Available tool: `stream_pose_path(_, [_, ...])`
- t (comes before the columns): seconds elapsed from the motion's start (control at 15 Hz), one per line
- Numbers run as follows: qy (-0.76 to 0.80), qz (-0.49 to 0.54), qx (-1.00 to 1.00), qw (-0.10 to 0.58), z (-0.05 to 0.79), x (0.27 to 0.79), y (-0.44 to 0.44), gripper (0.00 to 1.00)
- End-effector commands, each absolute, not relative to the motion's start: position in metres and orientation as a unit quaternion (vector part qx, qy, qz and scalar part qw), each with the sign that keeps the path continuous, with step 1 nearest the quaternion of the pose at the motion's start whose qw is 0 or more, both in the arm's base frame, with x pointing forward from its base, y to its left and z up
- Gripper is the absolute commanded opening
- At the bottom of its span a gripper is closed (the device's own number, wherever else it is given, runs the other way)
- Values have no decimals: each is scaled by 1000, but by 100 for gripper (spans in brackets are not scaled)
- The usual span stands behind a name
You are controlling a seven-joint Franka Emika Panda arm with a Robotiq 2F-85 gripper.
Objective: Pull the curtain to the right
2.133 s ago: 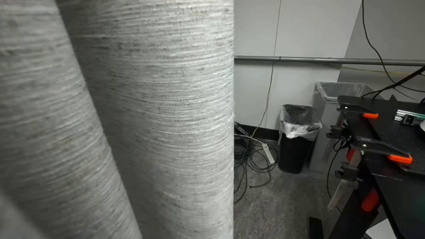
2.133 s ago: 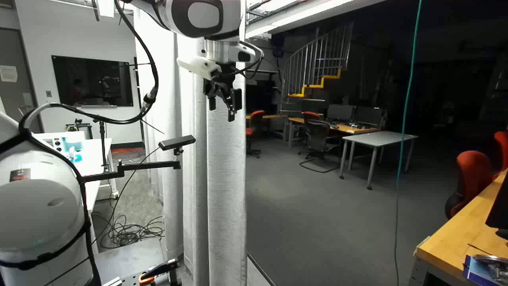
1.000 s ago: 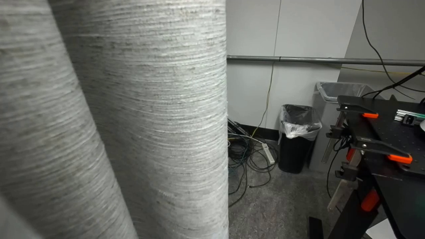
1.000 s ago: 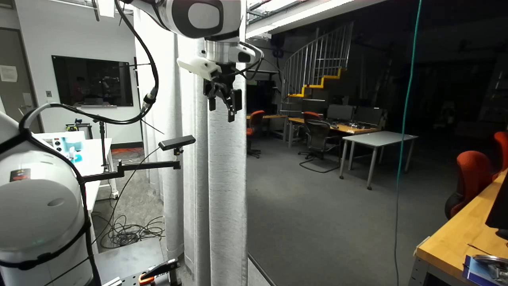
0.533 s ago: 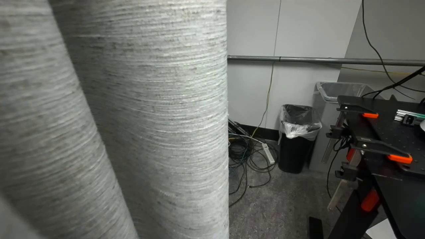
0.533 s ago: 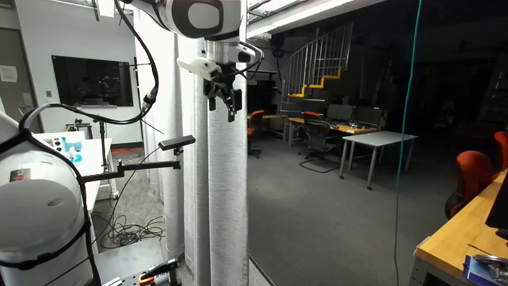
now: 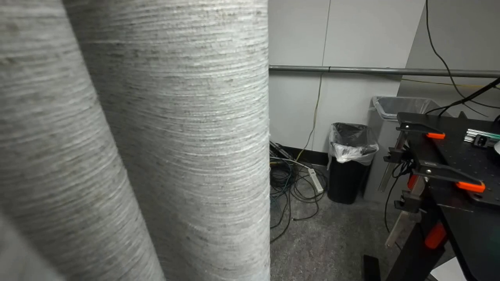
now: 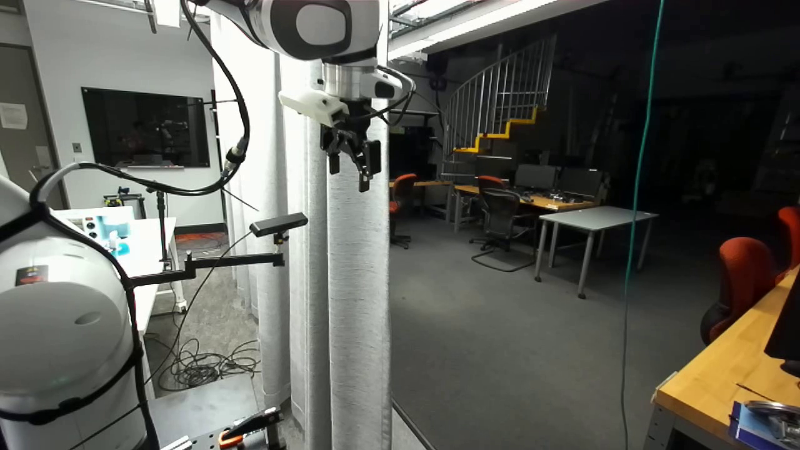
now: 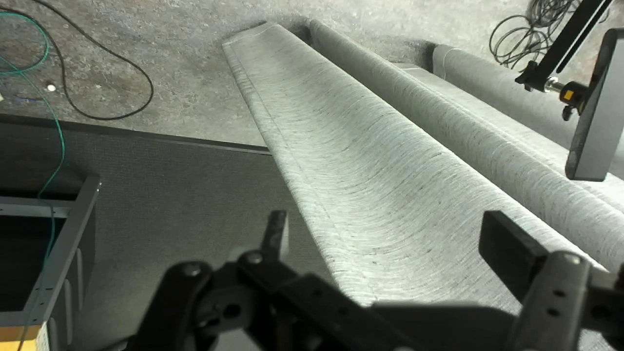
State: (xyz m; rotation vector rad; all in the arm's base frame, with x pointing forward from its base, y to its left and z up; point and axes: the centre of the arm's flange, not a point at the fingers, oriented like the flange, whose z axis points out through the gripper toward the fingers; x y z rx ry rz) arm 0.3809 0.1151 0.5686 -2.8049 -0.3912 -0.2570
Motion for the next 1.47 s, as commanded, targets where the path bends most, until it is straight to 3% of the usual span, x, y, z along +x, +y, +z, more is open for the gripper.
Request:
stream_pose_path(0.0, [-136, -89, -975, 148, 569, 381, 115, 100])
stream_pose_path(0.67, [-145, -85, -974, 152, 556, 389, 115, 100])
stream_pose_path(1.4, [-276, -37, -947, 161, 465, 468, 102, 100])
